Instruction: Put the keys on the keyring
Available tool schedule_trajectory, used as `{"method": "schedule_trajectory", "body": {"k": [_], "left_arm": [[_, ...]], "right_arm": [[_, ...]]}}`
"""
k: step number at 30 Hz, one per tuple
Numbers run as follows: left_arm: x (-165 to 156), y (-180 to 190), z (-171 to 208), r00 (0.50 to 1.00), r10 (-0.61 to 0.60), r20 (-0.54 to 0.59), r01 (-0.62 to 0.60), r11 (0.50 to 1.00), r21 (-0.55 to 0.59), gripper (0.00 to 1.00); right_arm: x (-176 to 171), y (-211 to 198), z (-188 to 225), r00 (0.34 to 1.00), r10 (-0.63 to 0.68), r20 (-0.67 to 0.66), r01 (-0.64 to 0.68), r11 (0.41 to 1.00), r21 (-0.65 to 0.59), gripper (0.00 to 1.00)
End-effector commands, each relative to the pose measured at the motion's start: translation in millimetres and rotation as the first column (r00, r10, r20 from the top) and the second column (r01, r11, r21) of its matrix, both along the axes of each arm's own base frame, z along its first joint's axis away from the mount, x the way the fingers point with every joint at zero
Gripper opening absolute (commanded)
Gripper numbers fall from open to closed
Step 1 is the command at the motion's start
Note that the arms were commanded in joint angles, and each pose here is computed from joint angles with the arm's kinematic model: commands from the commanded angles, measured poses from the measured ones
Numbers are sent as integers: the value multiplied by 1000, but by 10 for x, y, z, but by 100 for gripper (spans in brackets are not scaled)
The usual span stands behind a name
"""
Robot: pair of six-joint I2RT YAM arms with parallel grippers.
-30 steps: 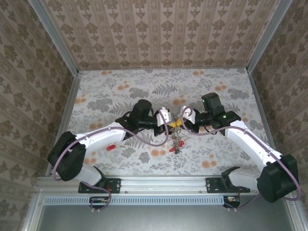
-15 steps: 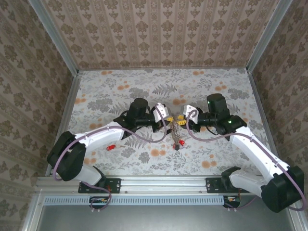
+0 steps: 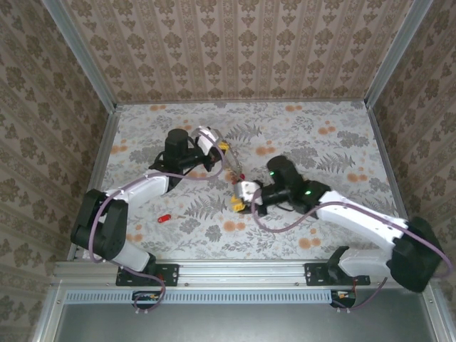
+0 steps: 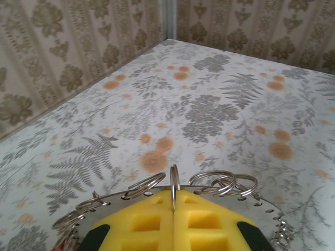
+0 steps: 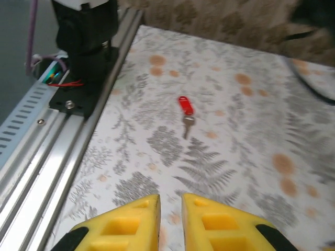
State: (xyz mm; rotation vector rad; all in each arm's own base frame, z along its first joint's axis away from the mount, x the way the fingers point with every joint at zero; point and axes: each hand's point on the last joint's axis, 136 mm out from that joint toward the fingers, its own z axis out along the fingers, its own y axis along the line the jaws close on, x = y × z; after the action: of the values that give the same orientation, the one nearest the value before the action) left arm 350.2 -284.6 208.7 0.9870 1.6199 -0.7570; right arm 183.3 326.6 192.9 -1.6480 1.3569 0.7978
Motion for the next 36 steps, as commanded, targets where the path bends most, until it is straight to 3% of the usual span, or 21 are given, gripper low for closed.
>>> {"method": "schedule_trajectory", "body": {"k": [1, 10, 14, 36], "left_arm": [[168, 61, 418, 997, -3, 80, 12, 994, -106, 0], [419, 318, 377, 995, 63, 74, -55, 993, -101, 0], [482, 431, 372, 994, 87, 73, -80, 992, -95, 0], [474, 534, 385, 994, 84, 68, -79, 994, -80, 0]], "right_arm": [[-24, 389, -220, 1000, 28, 7, -28, 1000, -14, 21], [-11, 1380, -888, 997, 70, -24, -72, 995, -75, 24], [163, 1636, -1088, 999, 18, -30, -21, 995, -100, 27], [347, 2215, -1614, 996, 7, -93, -28, 974, -226, 35]]}}
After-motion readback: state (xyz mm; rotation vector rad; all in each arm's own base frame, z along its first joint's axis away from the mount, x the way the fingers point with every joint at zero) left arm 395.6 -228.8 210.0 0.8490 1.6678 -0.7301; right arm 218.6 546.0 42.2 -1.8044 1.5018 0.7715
